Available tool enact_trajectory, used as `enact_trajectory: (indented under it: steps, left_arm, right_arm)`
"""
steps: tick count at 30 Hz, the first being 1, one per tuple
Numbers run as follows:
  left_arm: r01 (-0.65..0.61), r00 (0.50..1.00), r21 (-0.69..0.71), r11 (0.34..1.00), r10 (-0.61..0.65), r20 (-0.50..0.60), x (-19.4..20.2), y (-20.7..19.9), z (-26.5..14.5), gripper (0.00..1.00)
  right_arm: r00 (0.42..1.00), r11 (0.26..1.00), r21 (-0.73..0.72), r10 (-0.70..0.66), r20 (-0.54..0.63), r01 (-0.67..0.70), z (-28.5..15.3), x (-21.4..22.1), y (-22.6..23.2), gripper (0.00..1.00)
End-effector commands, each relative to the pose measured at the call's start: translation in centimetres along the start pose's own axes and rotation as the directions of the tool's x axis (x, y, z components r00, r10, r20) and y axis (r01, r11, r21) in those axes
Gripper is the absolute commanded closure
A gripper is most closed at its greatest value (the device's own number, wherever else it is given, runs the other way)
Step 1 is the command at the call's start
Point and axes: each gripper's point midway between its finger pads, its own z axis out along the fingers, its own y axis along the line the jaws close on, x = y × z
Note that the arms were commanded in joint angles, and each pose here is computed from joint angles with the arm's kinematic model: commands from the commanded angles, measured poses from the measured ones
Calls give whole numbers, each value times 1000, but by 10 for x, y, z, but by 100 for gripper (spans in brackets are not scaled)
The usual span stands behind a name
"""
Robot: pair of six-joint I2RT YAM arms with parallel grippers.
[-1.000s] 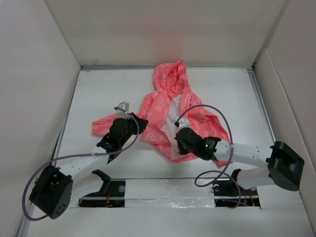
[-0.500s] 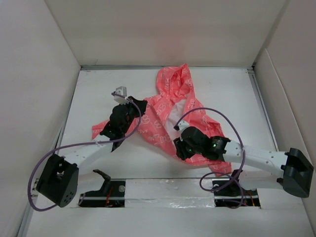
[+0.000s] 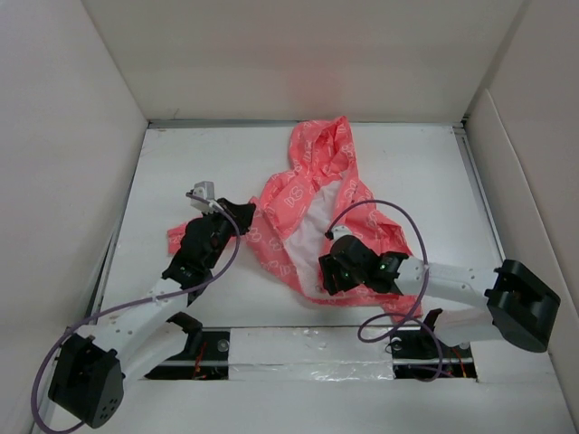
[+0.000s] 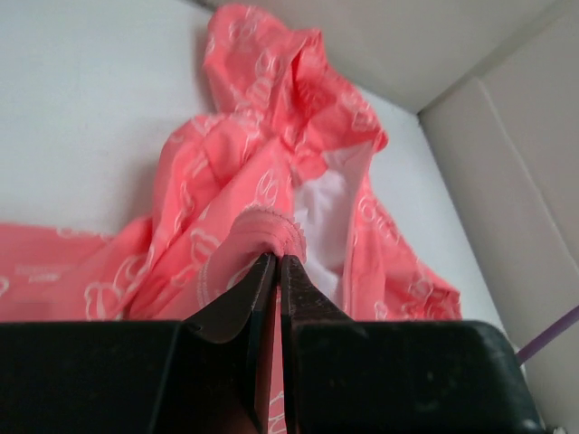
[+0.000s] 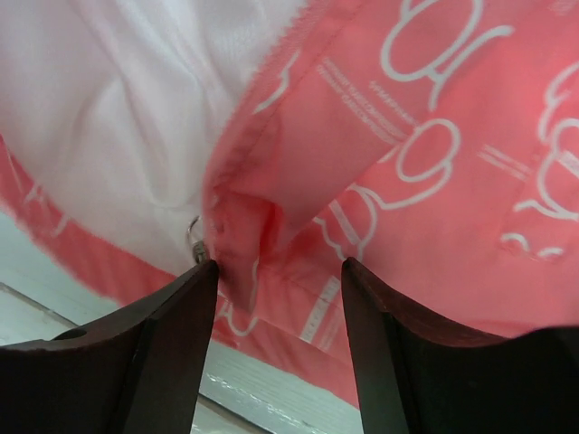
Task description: Zip up the jacket
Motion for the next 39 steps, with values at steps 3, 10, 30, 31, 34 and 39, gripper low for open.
enact_trajectory:
  steps: [3, 10, 30, 31, 34, 39]
  left_arm:
    - [15, 995, -5, 1000, -16, -97, 33, 13, -21, 100]
    - [10, 995, -50, 999, -15, -101, 37, 28, -42, 100]
    - [-3, 983, 2, 1000, 3, 181, -40, -15, 51, 100]
    - [3, 982, 16, 1000, -6, 191, -44, -20, 51, 100]
    - [1, 973, 70, 998, -18, 231, -61, -38, 53, 100]
    - [-26, 972, 113, 993, -2, 236, -65, -46, 40, 100]
  right_arm:
    - [997, 983, -179, 39, 71, -26, 7, -20, 37, 38]
    - [991, 981, -190, 52, 122, -29, 1, -34, 41, 96]
    - [979, 921, -390, -64, -194, -17, -29, 49, 56, 100]
    - [978, 929, -368, -43, -204, -35, -24, 54, 52, 100]
    - [981, 949, -306, 15, -195, -75, -4, 57, 43, 100]
    - [985, 974, -160, 151, -80, -163, 35, 28, 14, 100]
